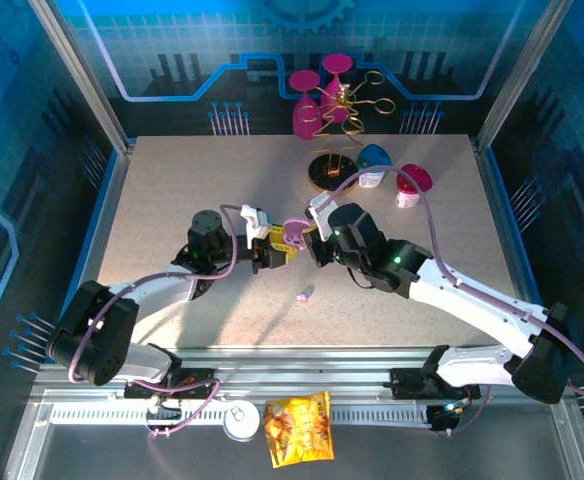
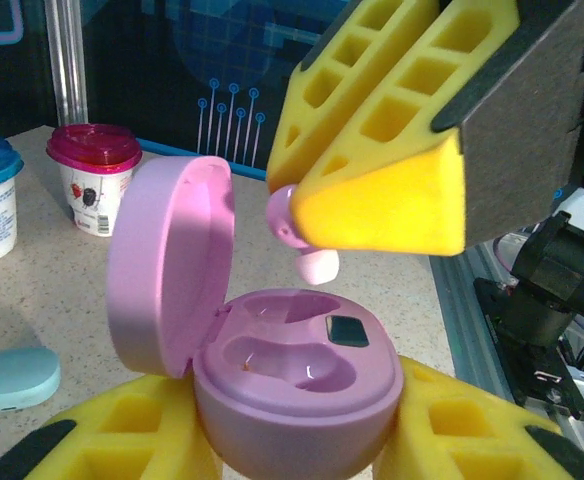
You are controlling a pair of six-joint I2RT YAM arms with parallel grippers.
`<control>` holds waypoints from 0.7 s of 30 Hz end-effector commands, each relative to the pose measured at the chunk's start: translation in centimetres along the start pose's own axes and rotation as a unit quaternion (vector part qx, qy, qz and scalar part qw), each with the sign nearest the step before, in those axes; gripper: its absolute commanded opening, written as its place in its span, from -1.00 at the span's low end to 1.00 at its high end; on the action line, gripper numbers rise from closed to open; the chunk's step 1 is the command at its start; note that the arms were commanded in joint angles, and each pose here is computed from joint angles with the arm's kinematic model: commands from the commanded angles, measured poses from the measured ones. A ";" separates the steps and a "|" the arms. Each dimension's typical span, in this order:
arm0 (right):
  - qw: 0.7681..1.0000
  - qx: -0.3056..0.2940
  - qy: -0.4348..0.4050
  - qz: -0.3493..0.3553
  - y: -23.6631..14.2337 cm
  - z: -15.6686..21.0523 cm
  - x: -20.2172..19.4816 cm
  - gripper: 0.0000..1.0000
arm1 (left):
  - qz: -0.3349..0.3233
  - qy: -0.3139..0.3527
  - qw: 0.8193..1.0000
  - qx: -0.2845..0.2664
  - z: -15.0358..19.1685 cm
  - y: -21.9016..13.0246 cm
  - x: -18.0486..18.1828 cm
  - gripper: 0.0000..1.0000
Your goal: Insert the wireless bluetooth earbuds into the charging case
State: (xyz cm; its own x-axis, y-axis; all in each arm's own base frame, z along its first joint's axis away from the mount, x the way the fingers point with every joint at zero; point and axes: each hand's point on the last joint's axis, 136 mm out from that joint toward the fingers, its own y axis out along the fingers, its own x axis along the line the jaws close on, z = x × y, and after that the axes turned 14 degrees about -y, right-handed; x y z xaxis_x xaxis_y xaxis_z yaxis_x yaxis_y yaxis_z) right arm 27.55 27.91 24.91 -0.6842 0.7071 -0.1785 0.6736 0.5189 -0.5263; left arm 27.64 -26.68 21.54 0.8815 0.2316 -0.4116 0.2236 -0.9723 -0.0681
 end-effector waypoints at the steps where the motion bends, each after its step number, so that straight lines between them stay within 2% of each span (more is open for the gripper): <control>1: 1.000 -0.024 -0.007 -0.007 0.0 -1.9 0.4 -0.77 | 0.021 0.030 0.999 -0.008 -1.5 -0.1 -1.0 -0.41; 10: 0.999 -0.012 -0.015 -0.037 0.5 -0.7 1.5 -0.75 | 0.008 0.032 0.999 -0.023 -2.3 -0.1 -0.8 -0.42; 21: 0.999 -0.013 -0.015 -0.038 0.1 -0.8 1.5 -0.58 | 0.014 0.035 0.999 -0.030 -2.5 -0.1 -0.8 -0.42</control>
State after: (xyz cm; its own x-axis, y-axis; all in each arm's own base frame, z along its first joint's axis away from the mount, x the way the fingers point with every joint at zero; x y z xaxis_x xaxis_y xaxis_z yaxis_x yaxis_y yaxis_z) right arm 27.14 28.90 24.33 -0.7267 0.6668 -0.1649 0.6327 0.5564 -0.5385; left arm 27.70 -26.70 22.03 0.8894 0.2274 -0.3965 0.2256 -0.9728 -0.0519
